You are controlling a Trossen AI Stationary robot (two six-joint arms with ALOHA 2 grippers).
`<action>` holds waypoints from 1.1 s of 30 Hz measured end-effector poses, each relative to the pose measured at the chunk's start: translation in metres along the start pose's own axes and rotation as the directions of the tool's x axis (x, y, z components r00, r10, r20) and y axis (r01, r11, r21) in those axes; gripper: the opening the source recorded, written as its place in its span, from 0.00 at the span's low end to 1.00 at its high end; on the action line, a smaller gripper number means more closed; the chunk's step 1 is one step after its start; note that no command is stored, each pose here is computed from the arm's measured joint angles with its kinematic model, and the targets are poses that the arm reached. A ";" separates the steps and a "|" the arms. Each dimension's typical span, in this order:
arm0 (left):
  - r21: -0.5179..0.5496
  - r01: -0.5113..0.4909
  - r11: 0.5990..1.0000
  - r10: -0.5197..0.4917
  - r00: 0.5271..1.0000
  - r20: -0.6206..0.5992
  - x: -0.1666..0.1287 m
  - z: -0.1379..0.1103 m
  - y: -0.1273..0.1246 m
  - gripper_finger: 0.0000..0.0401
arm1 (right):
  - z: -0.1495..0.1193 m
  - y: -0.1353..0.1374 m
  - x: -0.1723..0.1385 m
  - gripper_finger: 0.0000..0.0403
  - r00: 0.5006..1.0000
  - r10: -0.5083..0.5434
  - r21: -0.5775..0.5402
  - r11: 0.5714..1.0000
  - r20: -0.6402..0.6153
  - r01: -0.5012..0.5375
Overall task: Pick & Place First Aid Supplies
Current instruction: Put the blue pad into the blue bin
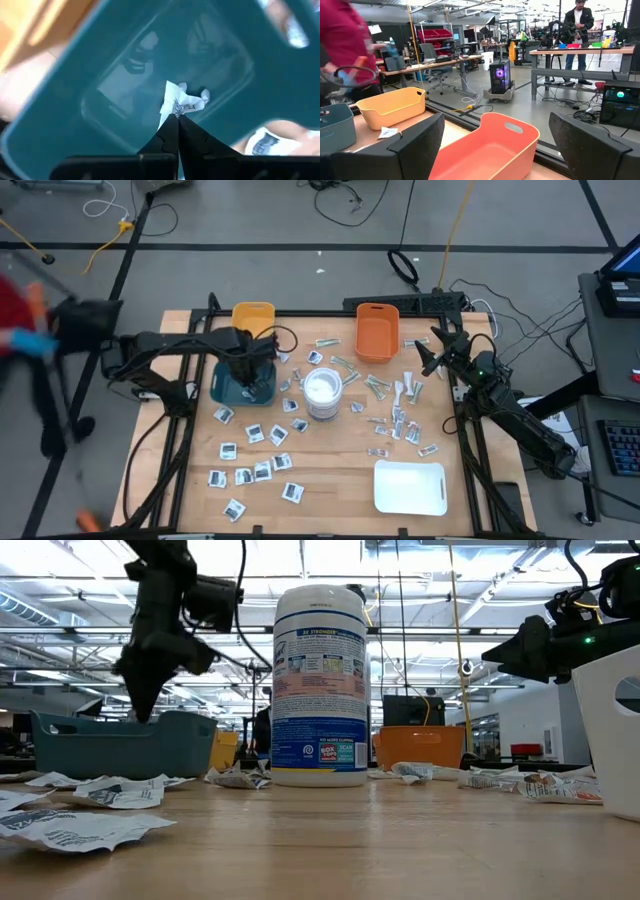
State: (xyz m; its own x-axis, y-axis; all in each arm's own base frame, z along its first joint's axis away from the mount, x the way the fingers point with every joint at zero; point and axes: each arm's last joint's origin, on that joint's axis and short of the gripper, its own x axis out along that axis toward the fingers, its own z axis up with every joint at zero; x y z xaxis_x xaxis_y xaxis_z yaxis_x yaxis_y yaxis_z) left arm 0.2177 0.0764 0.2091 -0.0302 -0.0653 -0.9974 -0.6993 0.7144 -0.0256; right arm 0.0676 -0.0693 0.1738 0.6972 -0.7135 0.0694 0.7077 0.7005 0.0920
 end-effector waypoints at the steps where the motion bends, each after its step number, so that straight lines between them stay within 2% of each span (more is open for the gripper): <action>1: -0.001 0.000 1.000 0.000 1.000 0.000 0.005 -0.001 0.001 0.00 | 0.000 0.000 0.000 0.89 1.000 0.000 0.000 1.000 0.000 0.000; 11: -0.026 -0.052 0.998 0.051 0.998 -0.022 0.034 -0.011 0.008 0.00 | 0.000 0.000 0.000 0.89 1.000 0.000 0.000 1.000 0.000 0.000; 15: -0.034 -0.059 0.998 0.058 0.998 -0.020 0.035 -0.011 0.009 0.06 | 0.000 0.000 0.000 0.89 1.000 0.000 0.000 1.000 0.000 0.000; 18: -0.033 -0.029 0.999 0.028 0.999 -0.029 0.035 -0.011 0.008 0.17 | 0.000 0.000 0.000 0.89 1.000 0.000 0.000 1.000 0.000 0.000; 24: -0.032 0.014 0.999 -0.014 1.000 -0.012 0.033 -0.008 0.006 0.49 | 0.000 0.000 0.000 0.89 1.000 0.000 0.000 1.000 0.000 0.000; 27: -0.027 0.022 0.999 -0.022 1.000 0.003 0.028 -0.005 0.005 0.62 | 0.000 0.000 0.000 0.89 1.000 0.000 0.000 1.000 0.000 0.000; 30: -0.040 0.028 0.999 -0.027 1.000 0.013 0.019 0.000 0.006 0.70 | 0.000 0.000 0.000 0.89 1.000 0.000 0.000 1.000 0.000 0.000; 33: -0.038 0.021 0.999 -0.020 0.999 0.034 0.007 0.005 0.008 0.74 | 0.000 0.000 0.000 0.89 1.000 0.000 0.000 1.000 0.000 0.000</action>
State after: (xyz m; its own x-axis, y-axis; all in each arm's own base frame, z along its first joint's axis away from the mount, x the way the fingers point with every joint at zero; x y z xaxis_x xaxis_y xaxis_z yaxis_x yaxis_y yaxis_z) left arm 0.2154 0.0853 0.2012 0.0083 -0.0560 -0.9984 -0.7262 0.6860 -0.0445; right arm 0.0675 -0.0693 0.1738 0.6971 -0.7136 0.0694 0.7078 0.7004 0.0920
